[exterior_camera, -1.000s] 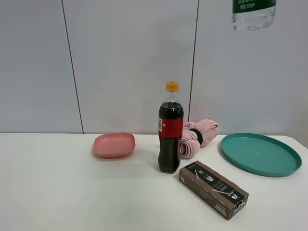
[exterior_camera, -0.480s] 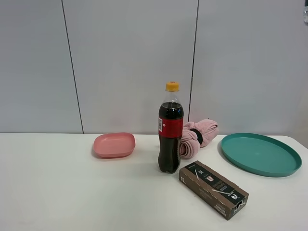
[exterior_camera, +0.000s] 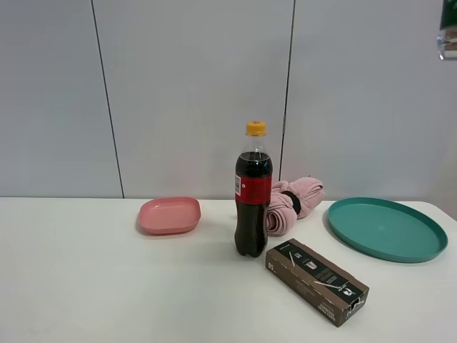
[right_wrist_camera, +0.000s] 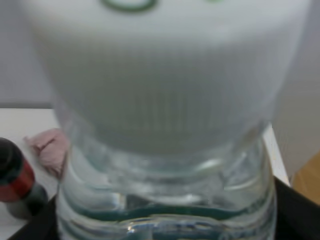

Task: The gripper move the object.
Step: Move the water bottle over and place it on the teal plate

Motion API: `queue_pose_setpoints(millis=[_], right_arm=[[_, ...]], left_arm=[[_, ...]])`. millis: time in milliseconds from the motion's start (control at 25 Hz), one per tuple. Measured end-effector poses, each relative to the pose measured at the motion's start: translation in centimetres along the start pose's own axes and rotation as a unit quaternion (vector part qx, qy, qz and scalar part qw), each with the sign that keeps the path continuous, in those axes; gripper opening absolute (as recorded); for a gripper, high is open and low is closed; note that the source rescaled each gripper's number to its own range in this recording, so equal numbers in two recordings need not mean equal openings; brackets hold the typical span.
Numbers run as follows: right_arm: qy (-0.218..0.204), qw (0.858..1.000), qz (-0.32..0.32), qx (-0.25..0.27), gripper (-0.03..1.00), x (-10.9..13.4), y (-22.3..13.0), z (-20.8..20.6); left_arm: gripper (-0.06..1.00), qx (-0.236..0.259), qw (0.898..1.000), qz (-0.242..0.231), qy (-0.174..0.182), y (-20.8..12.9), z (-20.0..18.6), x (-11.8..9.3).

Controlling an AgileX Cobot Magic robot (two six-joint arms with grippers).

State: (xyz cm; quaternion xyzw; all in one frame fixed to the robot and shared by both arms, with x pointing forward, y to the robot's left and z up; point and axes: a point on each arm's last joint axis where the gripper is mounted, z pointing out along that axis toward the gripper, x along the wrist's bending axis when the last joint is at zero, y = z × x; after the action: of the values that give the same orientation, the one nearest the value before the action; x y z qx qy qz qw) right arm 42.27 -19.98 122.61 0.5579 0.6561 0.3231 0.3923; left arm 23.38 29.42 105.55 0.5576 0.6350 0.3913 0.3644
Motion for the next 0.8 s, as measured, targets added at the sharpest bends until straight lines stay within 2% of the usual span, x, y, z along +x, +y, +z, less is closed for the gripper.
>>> queue_pose_setpoints(millis=[240,440,800], right_arm=[[0.025,1.000,0.000,-0.010,0.00,0.5,0.2,0.0],[0.016,1.000,-0.012,-0.009,0.00,0.3,0.2,0.0],[-0.014,0.999,-0.012,0.027,0.00,-0.8,-0.6,-0.6]], left_arm=[[1.00,0.000,1.000,0.000,0.000,0.0,0.0,0.0],[1.00,0.000,1.000,0.000,0.000,0.0,0.0,0.0],[1.00,0.000,1.000,0.000,0.000,0.0,0.0,0.0]])
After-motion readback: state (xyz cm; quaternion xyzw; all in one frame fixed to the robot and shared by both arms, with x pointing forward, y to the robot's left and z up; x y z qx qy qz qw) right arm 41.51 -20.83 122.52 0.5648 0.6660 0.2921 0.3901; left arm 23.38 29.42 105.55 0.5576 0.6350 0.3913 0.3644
